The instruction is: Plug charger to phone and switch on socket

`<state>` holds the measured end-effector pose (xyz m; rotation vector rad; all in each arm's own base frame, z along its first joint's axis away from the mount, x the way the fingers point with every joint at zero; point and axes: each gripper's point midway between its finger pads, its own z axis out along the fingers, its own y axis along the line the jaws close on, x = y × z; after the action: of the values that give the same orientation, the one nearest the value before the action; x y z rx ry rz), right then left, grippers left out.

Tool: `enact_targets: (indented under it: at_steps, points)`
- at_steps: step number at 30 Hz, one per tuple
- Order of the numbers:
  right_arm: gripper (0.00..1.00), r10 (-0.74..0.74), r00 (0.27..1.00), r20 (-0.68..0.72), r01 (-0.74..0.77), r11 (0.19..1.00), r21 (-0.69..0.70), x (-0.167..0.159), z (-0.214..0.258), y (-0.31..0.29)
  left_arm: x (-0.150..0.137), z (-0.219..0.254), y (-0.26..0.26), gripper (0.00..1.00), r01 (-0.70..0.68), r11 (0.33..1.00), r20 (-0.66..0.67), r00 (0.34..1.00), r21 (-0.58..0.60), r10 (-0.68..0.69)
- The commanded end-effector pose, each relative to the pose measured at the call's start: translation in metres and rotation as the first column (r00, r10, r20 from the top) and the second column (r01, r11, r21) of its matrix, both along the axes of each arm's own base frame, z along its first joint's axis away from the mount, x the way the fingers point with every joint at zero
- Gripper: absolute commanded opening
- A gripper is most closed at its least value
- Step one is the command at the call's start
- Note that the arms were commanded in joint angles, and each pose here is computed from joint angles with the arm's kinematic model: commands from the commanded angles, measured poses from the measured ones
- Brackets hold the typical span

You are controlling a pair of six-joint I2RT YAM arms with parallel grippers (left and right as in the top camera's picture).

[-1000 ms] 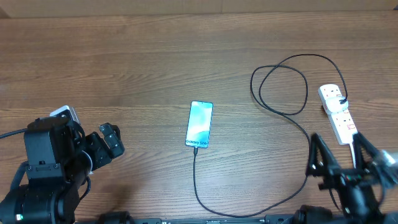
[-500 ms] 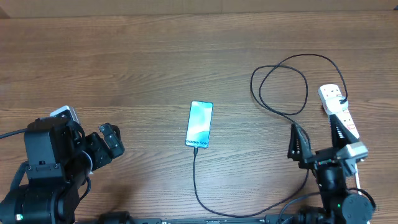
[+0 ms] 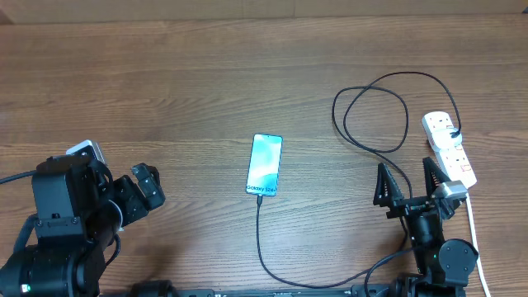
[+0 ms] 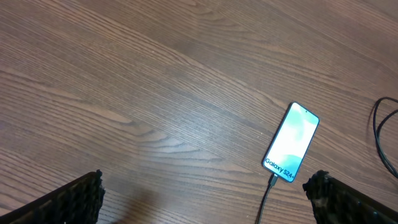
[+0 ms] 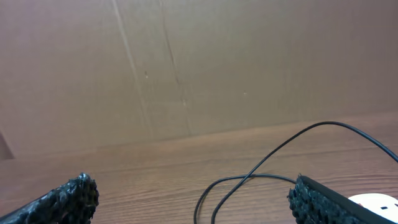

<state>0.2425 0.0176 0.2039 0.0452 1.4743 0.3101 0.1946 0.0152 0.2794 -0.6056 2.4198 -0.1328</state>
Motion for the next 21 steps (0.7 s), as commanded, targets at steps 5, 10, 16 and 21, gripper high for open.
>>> enact_targets:
  at_steps: [5,10,16,21]
  points:
    - [1.0,-0.008,0.994,-0.108,0.009,1.0,0.01,0.002,-0.029,0.001,0.0,0.001,-0.001,1.0,-0.001,1.0,0.007,1.0,-0.008,0.001]
    - [1.0,-0.009,0.994,-0.108,0.01,1.0,0.01,0.002,-0.029,0.0,0.0,0.001,-0.001,1.0,0.0,1.0,0.007,1.0,-0.008,0.0]
    - [1.0,-0.009,0.994,-0.108,0.01,1.0,0.01,0.002,-0.029,0.0,0.0,0.001,-0.001,1.0,0.0,1.0,0.007,1.0,-0.008,0.0]
    - [1.0,-0.016,0.994,-0.108,0.017,1.0,0.01,0.002,-0.029,-0.001,0.0,0.001,-0.001,1.0,-0.001,1.0,0.007,1.0,-0.008,0.001]
